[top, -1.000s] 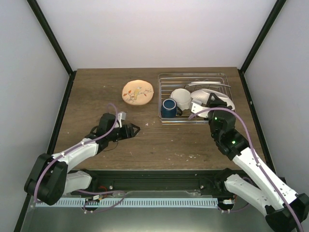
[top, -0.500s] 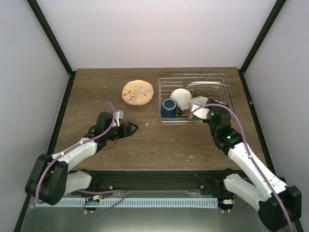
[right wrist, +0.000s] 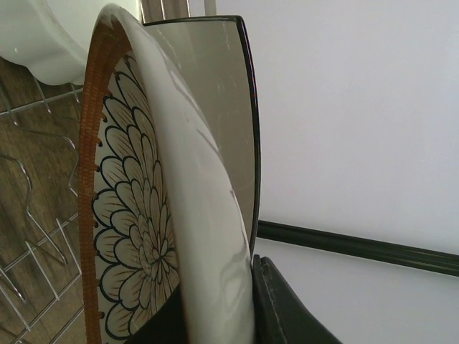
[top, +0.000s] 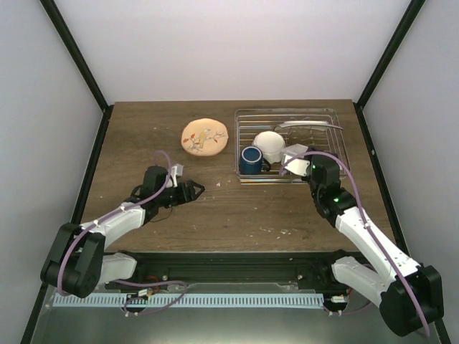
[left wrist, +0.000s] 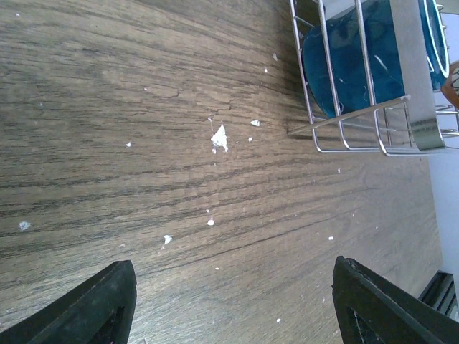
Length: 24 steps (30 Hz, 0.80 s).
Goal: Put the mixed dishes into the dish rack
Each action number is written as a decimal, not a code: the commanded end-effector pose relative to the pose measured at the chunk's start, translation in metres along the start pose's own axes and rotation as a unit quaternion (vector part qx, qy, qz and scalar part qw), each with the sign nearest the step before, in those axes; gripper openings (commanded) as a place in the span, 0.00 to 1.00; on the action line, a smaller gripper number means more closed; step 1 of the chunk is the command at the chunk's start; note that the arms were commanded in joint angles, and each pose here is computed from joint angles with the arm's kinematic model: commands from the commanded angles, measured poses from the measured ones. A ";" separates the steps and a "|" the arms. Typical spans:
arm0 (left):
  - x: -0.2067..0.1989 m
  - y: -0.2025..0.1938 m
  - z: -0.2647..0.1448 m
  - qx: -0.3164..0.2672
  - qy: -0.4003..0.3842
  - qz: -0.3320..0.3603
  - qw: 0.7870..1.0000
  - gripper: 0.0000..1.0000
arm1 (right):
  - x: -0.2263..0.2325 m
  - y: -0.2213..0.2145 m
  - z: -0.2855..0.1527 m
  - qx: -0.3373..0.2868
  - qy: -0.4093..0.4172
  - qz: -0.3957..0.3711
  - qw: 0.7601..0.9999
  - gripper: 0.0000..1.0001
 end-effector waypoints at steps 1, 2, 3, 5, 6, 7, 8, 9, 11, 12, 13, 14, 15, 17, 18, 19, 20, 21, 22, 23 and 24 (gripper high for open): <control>-0.004 0.007 0.003 -0.008 -0.021 0.012 1.000 0.76 | -0.057 0.005 -0.020 -0.018 -0.106 0.032 0.994 0.01; -0.003 0.007 0.004 -0.007 -0.022 0.011 1.000 0.76 | -0.058 0.004 -0.022 -0.017 -0.108 0.031 0.993 0.01; -0.003 0.006 0.005 -0.006 -0.024 0.010 1.000 0.76 | -0.059 0.003 -0.024 -0.015 -0.109 0.029 0.993 0.01; -0.003 0.006 0.006 -0.005 -0.025 0.009 1.000 0.76 | -0.060 0.002 -0.027 -0.013 -0.110 0.024 0.994 0.01; -0.002 0.005 0.006 -0.004 -0.025 0.009 1.000 0.76 | -0.061 0.001 -0.029 -0.012 -0.112 0.023 0.993 0.01; -0.003 0.006 0.006 -0.004 -0.026 0.009 1.000 0.76 | -0.062 0.001 -0.031 -0.012 -0.112 0.021 0.993 0.01; -0.003 0.006 0.007 -0.004 -0.026 0.010 1.000 0.76 | -0.063 0.000 -0.033 -0.014 -0.114 0.021 0.993 0.01; -0.003 0.006 0.007 -0.005 -0.026 0.010 1.000 0.76 | -0.064 0.000 -0.035 -0.018 -0.115 0.019 0.993 0.01; -0.003 0.007 0.007 -0.007 -0.025 0.012 1.000 0.76 | -0.063 0.001 -0.038 -0.026 -0.113 0.012 0.993 0.01; -0.003 0.007 0.007 -0.007 -0.025 0.013 1.000 0.76 | -0.063 0.002 -0.038 -0.032 -0.112 0.012 0.993 0.01; -0.002 0.007 0.007 -0.007 -0.026 0.014 1.000 0.76 | -0.063 0.003 -0.039 -0.041 -0.111 0.011 0.993 0.01; -0.003 0.007 0.007 -0.007 -0.026 0.014 1.000 0.76 | -0.063 0.006 -0.040 -0.052 -0.106 0.006 0.993 0.01; -0.003 0.007 0.007 -0.008 -0.027 0.015 1.000 0.76 | -0.062 0.008 -0.040 -0.063 -0.101 -0.003 0.993 0.01; -0.003 0.007 0.007 -0.009 -0.028 0.016 0.999 0.76 | -0.062 0.013 -0.039 -0.079 -0.097 -0.021 0.992 0.01; -0.003 0.006 0.007 -0.009 -0.030 0.015 0.999 0.76 | -0.063 0.014 -0.039 -0.084 -0.094 -0.029 0.992 0.01; -0.003 0.006 0.006 -0.010 -0.032 0.015 0.999 0.76 | -0.065 0.016 -0.038 -0.089 -0.089 -0.032 0.992 0.01; -0.004 0.006 0.006 -0.011 -0.034 0.015 0.999 0.76 | -0.065 0.017 -0.036 -0.092 -0.082 -0.035 0.992 0.01; -0.004 0.006 0.006 -0.011 -0.036 0.014 0.999 0.76 | -0.067 0.018 -0.036 -0.095 -0.077 -0.038 0.992 0.01; -0.005 0.006 0.005 -0.012 -0.039 0.014 0.999 0.76 | -0.066 0.018 -0.034 -0.096 -0.072 -0.043 0.992 0.01; -0.005 0.006 0.005 -0.013 -0.041 0.015 0.999 0.76 | -0.066 0.017 -0.033 -0.096 -0.069 -0.051 0.992 0.01; -0.006 0.006 0.005 -0.014 -0.042 0.014 0.999 0.76 | -0.065 0.015 -0.032 -0.097 -0.069 -0.057 0.991 0.01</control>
Point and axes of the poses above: each gripper's point midway between its finger pads, its own z axis out along the fingers, its own x axis along the line the jaws close on, y = z × x, the point moved 7 cm from there along -z, back along the fingers, and after that the axes turned 9 degrees about z, right-handed, at the moved point
